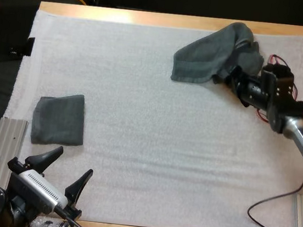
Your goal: Pick towel from pile, fold and stack
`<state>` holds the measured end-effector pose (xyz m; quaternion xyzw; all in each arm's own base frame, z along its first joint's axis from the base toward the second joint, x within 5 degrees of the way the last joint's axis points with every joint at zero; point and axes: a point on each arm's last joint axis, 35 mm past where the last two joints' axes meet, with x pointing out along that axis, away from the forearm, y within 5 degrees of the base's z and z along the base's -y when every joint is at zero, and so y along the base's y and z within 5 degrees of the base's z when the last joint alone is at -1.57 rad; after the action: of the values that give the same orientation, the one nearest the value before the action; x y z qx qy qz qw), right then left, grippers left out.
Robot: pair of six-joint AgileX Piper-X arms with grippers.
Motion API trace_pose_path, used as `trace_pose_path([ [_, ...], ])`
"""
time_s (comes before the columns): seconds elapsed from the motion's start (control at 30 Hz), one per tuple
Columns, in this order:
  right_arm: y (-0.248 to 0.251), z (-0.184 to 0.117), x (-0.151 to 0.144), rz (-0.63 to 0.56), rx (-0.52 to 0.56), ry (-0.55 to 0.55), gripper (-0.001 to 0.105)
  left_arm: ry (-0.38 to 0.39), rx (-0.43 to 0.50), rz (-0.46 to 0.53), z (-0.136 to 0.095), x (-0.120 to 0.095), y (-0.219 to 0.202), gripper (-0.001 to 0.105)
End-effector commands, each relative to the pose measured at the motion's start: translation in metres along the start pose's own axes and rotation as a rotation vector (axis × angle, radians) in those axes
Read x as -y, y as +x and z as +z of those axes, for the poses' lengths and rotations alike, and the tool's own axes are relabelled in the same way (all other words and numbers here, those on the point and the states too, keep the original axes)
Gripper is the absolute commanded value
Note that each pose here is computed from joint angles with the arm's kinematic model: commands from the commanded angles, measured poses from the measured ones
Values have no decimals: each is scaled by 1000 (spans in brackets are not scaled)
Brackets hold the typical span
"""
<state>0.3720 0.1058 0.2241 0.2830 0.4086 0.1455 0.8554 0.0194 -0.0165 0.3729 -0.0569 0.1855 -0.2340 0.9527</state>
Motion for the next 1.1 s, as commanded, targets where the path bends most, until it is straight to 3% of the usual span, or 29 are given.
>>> trace_pose_path([
  [0.0,3,6,-6,20,16,-10,75,4,3,-16,1,1,-1,69],
  [0.17,26,16,-11,25,9,-7,75,4,3,-16,1,1,-1,69],
  [0.47,64,15,2,-16,-18,97,75,4,3,-16,1,1,-1,69],
  [0.87,103,10,21,7,40,172,75,1,-4,-16,1,1,-1,69],
  [1.07,119,15,23,56,98,199,72,-23,-49,-15,-5,1,-2,69],
])
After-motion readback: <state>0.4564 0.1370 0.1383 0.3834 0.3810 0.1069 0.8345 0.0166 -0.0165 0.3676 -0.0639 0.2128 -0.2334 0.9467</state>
